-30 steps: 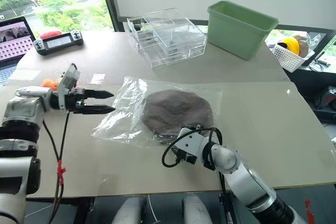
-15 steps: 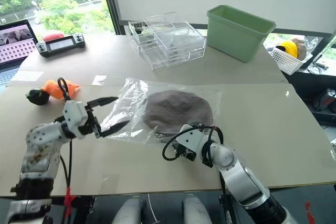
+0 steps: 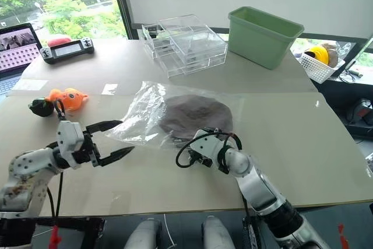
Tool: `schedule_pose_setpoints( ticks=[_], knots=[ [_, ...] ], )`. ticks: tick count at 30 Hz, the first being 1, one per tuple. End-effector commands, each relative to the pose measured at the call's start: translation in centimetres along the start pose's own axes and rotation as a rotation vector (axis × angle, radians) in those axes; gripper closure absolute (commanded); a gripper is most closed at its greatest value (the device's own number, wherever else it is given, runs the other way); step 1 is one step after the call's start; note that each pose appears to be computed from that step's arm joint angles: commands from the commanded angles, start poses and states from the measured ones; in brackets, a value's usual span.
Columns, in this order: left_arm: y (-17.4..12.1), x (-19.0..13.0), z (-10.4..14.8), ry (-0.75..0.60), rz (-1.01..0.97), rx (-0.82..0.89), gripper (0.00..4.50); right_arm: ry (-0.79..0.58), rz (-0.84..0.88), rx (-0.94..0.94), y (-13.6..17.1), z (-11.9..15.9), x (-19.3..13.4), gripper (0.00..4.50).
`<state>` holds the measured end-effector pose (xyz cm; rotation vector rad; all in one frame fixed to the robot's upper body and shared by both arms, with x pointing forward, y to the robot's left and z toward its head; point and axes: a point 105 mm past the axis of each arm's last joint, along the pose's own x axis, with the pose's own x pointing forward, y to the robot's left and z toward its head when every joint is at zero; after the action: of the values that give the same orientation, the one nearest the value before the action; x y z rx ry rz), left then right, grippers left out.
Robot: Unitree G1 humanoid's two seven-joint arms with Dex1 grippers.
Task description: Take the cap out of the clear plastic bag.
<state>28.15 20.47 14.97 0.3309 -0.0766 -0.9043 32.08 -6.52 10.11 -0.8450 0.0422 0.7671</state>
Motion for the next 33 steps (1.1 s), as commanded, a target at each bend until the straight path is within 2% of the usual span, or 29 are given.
schedule_pose_setpoints(
  ticks=[1, 2, 5, 15, 16, 17, 22, 25, 28, 31, 33],
  knots=[
    [0.2, 0.2, 0.8, -0.023, 0.013, 0.010, 0.03, 0.068, 0.035, -0.061, 0.5, -1.7, 0.6, 0.00],
    [0.1, 0.3, 0.8, -0.025, 0.012, 0.009, 0.03, 0.074, 0.038, -0.068, 0.5, -1.9, 0.7, 0.00],
    [0.1, 0.5, 0.9, -0.032, 0.026, 0.014, 0.00, 0.098, 0.020, -0.076, 0.1, -2.6, 0.4, 0.55],
    [-0.3, 0.9, 0.9, -0.038, 0.025, 0.015, 0.00, 0.150, 0.018, -0.108, -0.3, -3.8, -0.1, 3.85],
    [-0.3, 1.0, 0.9, -0.038, 0.024, 0.014, 0.00, 0.155, 0.015, -0.112, -0.2, -3.9, -0.1, 4.28],
    [-0.3, 1.0, 0.9, -0.039, 0.025, 0.014, 0.00, 0.158, 0.013, -0.115, -0.2, -3.9, -0.1, 4.48],
    [-0.1, 1.4, 0.9, -0.044, 0.030, 0.006, 0.00, 0.219, -0.029, -0.208, -0.9, -4.9, -0.4, 4.48],
    [0.4, 2.1, 1.5, -0.067, 0.036, -0.023, 0.00, 0.199, -0.071, -0.310, -2.1, -4.8, -0.8, 4.48],
    [0.9, 2.8, 2.2, -0.083, 0.027, -0.060, 0.00, 0.118, -0.052, -0.421, -2.5, -4.2, -1.4, 4.48],
    [1.7, 3.9, 3.7, -0.120, 0.007, -0.096, 0.00, -0.146, 0.158, -0.578, -0.3, -2.3, -3.6, 4.48],
    [2.0, 4.3, 4.1, -0.128, 0.003, -0.111, 0.00, -0.240, 0.209, -0.609, 0.0, -1.8, -4.6, 4.48]
  ],
)
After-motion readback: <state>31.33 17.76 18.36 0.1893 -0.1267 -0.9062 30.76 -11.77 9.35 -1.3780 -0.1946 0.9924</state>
